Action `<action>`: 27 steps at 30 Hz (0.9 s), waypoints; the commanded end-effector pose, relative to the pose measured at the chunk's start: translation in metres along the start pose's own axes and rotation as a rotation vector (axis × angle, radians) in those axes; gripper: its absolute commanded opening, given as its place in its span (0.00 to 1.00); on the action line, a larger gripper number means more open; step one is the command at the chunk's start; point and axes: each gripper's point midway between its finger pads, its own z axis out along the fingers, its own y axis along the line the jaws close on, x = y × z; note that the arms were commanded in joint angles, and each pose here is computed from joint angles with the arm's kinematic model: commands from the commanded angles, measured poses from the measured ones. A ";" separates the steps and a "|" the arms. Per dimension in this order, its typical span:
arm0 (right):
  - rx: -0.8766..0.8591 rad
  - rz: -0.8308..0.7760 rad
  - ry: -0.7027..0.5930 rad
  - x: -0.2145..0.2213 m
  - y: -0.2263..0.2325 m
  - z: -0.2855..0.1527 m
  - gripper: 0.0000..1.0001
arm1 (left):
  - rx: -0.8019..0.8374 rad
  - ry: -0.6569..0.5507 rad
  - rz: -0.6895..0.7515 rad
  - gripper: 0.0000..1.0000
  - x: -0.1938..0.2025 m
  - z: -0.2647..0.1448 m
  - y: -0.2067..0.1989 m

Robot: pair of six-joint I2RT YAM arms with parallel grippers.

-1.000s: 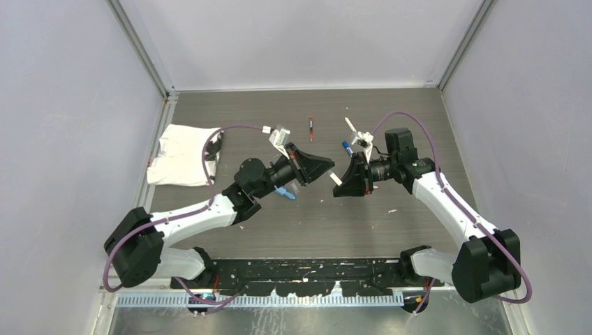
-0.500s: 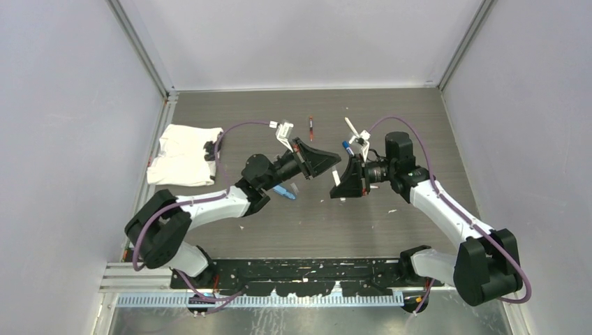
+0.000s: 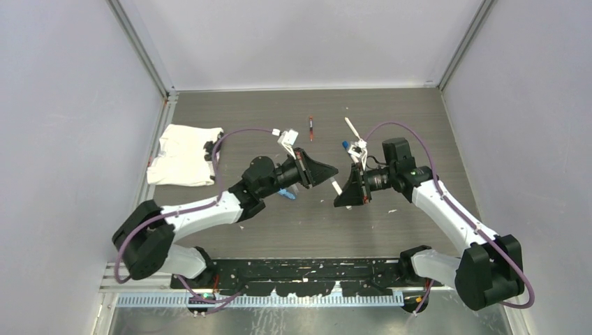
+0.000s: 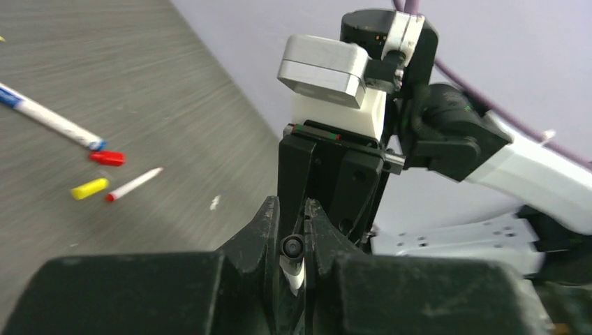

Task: Insert the pens into the pen caps
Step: Insert the pen cap onto the pen.

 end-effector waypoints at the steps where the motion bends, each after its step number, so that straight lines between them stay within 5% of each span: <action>1: 0.299 -0.252 -0.177 -0.081 -0.045 -0.025 0.01 | 0.008 0.548 0.149 0.01 0.135 -0.048 -0.030; 6: 0.307 -0.255 -0.179 -0.082 -0.047 -0.025 0.01 | 0.003 0.465 0.075 0.01 0.136 -0.045 -0.030; 18: 0.243 -0.252 -0.238 -0.089 -0.038 -0.025 0.01 | 0.393 0.513 -0.165 0.01 0.169 -0.045 -0.092; 27: 0.253 -0.298 -0.260 -0.097 -0.031 -0.037 0.01 | 0.316 0.635 -0.278 0.00 0.196 -0.067 -0.072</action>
